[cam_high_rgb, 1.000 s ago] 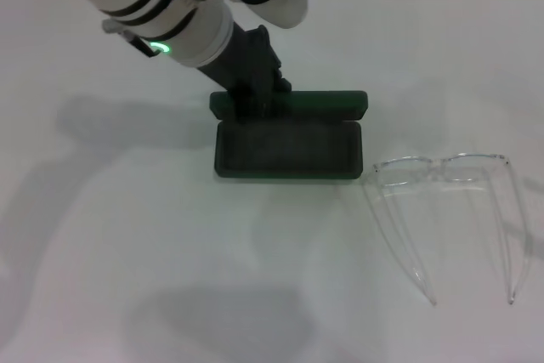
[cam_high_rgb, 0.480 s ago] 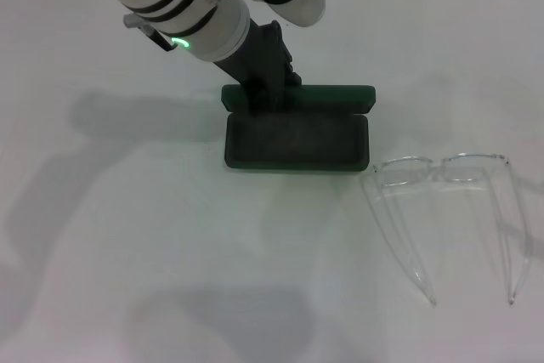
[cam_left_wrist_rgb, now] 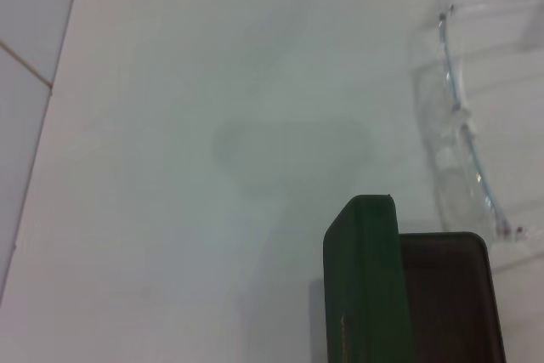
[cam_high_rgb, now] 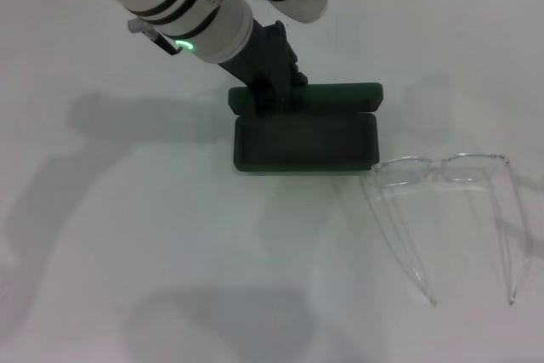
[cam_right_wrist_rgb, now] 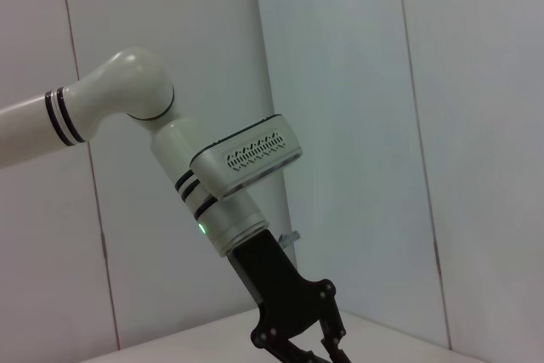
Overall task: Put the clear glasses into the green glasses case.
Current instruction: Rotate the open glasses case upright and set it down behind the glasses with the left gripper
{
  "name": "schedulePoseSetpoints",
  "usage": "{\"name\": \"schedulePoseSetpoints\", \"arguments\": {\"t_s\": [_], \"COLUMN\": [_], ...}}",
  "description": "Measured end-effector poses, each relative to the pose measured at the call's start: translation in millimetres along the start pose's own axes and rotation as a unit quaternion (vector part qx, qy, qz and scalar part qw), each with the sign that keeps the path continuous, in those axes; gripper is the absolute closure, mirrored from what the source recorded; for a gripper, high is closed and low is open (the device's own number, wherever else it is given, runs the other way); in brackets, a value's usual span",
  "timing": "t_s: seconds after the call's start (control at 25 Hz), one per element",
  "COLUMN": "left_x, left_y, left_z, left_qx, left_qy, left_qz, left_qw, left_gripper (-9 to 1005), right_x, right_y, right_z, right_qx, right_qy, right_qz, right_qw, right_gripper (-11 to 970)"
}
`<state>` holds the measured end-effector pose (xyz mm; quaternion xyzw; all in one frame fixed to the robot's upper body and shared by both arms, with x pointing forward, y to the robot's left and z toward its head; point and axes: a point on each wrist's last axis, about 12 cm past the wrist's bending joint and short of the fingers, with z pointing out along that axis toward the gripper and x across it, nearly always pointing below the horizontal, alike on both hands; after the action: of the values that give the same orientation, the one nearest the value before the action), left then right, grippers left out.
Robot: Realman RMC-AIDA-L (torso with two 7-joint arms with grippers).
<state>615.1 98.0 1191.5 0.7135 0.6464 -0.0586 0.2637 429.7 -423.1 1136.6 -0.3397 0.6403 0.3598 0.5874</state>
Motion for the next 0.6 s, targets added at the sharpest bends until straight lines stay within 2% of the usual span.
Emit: {"name": "schedulePoseSetpoints", "arguments": {"t_s": [0.6], "left_x": [-0.7], "left_y": [1.9], "left_z": [1.8], "left_qx": [-0.016], "left_qy": [-0.012], "left_qz": [-0.014], "left_qw": [1.0], "left_gripper": [757], "right_x": [1.4], "right_y": [2.0], "right_z": [-1.0], "right_qx": [0.002], "right_qy": [-0.002], "right_qz": [0.002], "right_qw": [1.0], "right_gripper": [192]}}
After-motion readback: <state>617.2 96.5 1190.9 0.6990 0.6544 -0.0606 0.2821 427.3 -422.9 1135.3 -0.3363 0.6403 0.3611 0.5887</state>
